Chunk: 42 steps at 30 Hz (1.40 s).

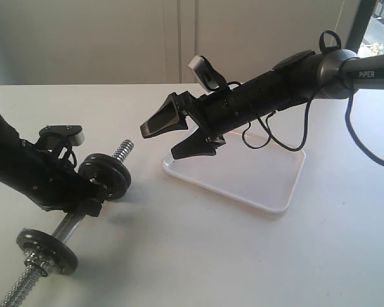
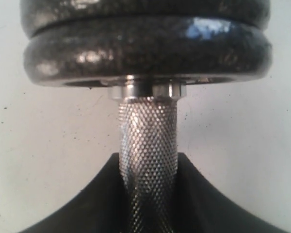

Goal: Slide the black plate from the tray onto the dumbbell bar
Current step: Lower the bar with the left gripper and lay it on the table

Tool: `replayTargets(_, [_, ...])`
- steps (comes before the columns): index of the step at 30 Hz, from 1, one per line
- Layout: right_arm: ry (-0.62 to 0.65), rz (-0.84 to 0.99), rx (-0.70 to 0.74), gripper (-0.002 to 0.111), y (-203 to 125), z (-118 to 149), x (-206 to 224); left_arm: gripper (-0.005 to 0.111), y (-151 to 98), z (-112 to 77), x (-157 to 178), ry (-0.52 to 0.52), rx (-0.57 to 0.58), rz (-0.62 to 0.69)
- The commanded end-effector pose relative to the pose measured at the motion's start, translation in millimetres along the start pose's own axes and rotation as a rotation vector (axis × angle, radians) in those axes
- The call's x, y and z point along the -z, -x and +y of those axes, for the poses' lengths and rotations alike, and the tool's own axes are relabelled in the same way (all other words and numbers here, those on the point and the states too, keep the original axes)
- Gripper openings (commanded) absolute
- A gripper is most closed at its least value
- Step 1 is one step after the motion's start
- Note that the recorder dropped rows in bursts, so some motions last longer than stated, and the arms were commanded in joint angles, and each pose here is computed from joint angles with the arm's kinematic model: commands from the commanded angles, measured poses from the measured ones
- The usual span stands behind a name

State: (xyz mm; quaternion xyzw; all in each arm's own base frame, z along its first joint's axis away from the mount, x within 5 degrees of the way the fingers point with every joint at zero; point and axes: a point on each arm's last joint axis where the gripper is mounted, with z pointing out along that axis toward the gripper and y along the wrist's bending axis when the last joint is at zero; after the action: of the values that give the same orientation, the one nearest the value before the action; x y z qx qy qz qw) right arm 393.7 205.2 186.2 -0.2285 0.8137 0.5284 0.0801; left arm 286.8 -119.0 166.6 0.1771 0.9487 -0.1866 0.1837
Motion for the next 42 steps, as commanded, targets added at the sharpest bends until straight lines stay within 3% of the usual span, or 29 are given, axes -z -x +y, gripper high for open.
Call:
replayTargets(1, [0.013, -0.021, 0.011, 0.105, 4, 5, 5, 0.021, 13, -6.2, 12, -0.025, 0.047, -0.086])
replayTargets(6, [0.013, -0.022, 0.011, 0.105, 4, 5, 5, 0.055, 13, -6.6, 12, -0.029, 0.049, -0.081])
replayTargets(10, [0.017, -0.026, 0.009, 0.105, 5, 5, 5, 0.069, 12, -7.9, 12, -0.042, 0.047, -0.065])
replayTargets(18, [0.021, -0.03, 0.007, 0.105, 5, 6, 5, 0.071, 12, -9.2, 14, -0.051, 0.037, -0.056])
replayTargets(24, [0.021, -0.03, 0.007, 0.105, 5, 6, 5, 0.071, 21, -15.5, 23, -0.085, -0.044, 0.0])
replayTargets(27, [0.02, -0.032, 0.006, 0.105, 5, 5, 6, 0.071, 25, -14.4, 28, -0.054, -0.075, 0.046])
replayTargets(31, [0.02, -0.032, 0.006, 0.105, 5, 5, 6, 0.067, 30, -10.1, 37, 0.021, -0.073, 0.113])
replayTargets(35, [0.021, -0.032, 0.004, 0.105, 5, 5, 6, 0.051, 35, -9.9, 44, 0.047, -0.085, 0.146])
replayTargets(38, [0.007, -0.052, -0.015, 0.105, 7, 4, 6, 0.03, 37, -10.7, 48, 0.049, -0.101, 0.165])
replayTargets(41, [0.015, -0.042, -0.019, 0.105, 6, 5, 6, 0.002, 39, -10.5, 50, 0.058, -0.115, 0.166])
replayTargets(42, [0.024, -0.035, -0.019, 0.105, 6, 6, 6, 0.0, 40, -10.7, 52, 0.062, -0.124, 0.16])
